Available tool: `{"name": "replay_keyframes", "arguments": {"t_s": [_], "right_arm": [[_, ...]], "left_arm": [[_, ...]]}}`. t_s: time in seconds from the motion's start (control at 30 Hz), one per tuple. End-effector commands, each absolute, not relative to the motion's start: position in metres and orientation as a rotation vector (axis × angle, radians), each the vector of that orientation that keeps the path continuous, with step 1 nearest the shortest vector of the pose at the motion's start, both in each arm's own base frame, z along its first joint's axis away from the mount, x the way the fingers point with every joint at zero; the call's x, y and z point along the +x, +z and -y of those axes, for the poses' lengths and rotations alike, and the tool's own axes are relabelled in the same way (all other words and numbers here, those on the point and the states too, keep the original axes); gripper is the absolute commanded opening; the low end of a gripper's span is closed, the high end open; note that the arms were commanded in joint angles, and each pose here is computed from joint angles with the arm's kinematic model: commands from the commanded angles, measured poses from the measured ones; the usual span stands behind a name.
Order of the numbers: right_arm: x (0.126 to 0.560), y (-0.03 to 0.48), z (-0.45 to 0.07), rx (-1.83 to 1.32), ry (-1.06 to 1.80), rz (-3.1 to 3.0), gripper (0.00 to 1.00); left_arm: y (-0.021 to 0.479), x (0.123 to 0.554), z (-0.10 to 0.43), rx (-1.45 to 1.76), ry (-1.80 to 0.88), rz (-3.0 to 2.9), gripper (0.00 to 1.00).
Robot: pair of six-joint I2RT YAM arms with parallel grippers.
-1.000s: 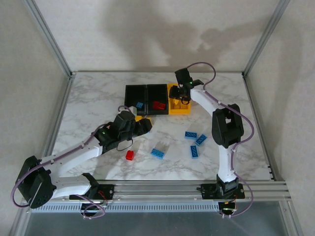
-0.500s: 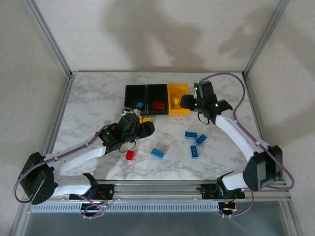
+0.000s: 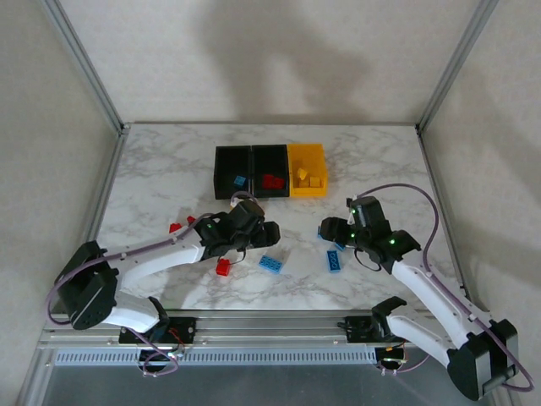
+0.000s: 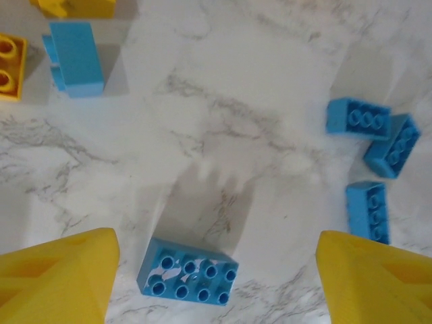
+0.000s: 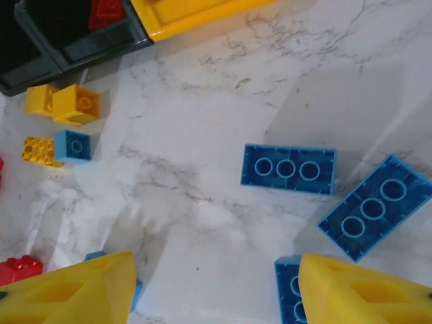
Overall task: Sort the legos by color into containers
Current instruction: Pick up the lego from the middle-left of the table.
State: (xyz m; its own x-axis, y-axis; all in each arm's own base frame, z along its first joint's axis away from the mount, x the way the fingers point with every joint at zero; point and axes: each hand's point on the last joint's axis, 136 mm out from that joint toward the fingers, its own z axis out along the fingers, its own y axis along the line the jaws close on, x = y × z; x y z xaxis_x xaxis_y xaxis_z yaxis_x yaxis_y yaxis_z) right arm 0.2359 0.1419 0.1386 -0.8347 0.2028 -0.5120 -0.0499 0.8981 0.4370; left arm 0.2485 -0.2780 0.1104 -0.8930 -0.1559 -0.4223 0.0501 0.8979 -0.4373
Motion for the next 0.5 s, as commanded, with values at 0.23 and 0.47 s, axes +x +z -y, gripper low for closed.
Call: {"name": "replay_keyframes", "arguments": {"t_s": [0.23, 0.47], "right_arm": [[0.226, 0.131, -0.145, 0.104, 0.634, -2.511, 0.65], [0.226, 0.135, -0.141, 0.121, 0.624, -2.487, 0.64]], "left_arm": [[0.065, 0.216, 0.283, 0.279, -0.243, -2.764, 0.89], [0.045, 0.21, 0.295, 0.429, -0.205, -2.814, 0.92]]}}
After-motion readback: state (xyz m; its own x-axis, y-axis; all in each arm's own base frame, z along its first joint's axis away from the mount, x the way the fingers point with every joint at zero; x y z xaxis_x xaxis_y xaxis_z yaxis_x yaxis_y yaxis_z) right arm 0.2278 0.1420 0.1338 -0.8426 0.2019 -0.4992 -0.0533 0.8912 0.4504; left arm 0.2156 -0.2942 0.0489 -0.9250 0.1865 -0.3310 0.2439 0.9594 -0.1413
